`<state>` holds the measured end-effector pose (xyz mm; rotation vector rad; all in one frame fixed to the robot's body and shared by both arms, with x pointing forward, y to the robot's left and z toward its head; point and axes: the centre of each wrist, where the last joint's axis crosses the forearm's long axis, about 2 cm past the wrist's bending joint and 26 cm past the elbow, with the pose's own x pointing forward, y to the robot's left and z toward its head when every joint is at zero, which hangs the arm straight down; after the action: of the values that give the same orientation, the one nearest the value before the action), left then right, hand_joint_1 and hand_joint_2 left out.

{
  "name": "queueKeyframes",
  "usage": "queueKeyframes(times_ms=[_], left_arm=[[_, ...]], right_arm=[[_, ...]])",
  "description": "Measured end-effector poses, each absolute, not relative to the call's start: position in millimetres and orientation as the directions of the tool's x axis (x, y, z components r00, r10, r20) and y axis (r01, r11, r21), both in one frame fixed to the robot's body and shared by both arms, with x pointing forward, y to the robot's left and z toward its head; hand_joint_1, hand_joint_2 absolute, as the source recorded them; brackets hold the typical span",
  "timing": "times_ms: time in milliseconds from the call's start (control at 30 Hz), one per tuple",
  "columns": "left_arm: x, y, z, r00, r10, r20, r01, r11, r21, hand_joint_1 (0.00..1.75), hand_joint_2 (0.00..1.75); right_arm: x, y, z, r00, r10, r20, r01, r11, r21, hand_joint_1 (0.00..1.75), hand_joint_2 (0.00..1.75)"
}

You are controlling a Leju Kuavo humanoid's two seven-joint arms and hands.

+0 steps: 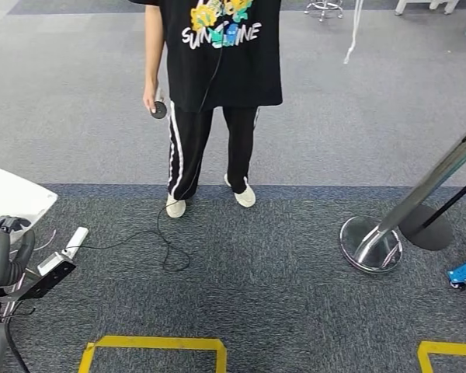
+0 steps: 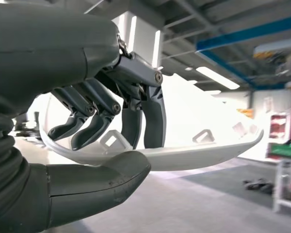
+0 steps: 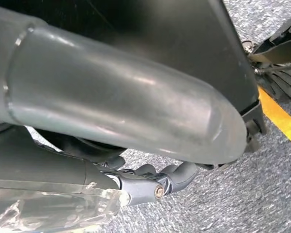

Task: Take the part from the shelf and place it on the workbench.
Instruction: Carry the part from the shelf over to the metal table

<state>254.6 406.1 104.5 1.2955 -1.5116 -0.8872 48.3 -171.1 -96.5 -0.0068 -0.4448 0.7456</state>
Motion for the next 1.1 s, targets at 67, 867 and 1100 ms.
queueKeyframes(times_ms=[67, 867, 1100], left_arm=[[256, 406, 106, -0.019, -0.982, 0.186, -0.316, 0.182, 0.931, 1.75, 1.75], [254, 402, 106, -0.03, -0.981, 0.193, -0.292, 0.193, 0.937, 1.75, 1.75], [279, 397, 123, -0.069, -0.98, 0.189, -0.324, 0.201, 0.924, 1.75, 1.75]], right_arm=[[49, -171, -96, 0.645, 0.659, 0.388, -0.655, 0.738, -0.165, 0.0, 0.0], [45, -202, -103, 0.721, 0.6, 0.346, -0.546, 0.8, -0.248, 0.0, 0.0], [46, -269, -110, 0.76, 0.551, 0.345, -0.478, 0.833, -0.278, 0.0, 0.0]])
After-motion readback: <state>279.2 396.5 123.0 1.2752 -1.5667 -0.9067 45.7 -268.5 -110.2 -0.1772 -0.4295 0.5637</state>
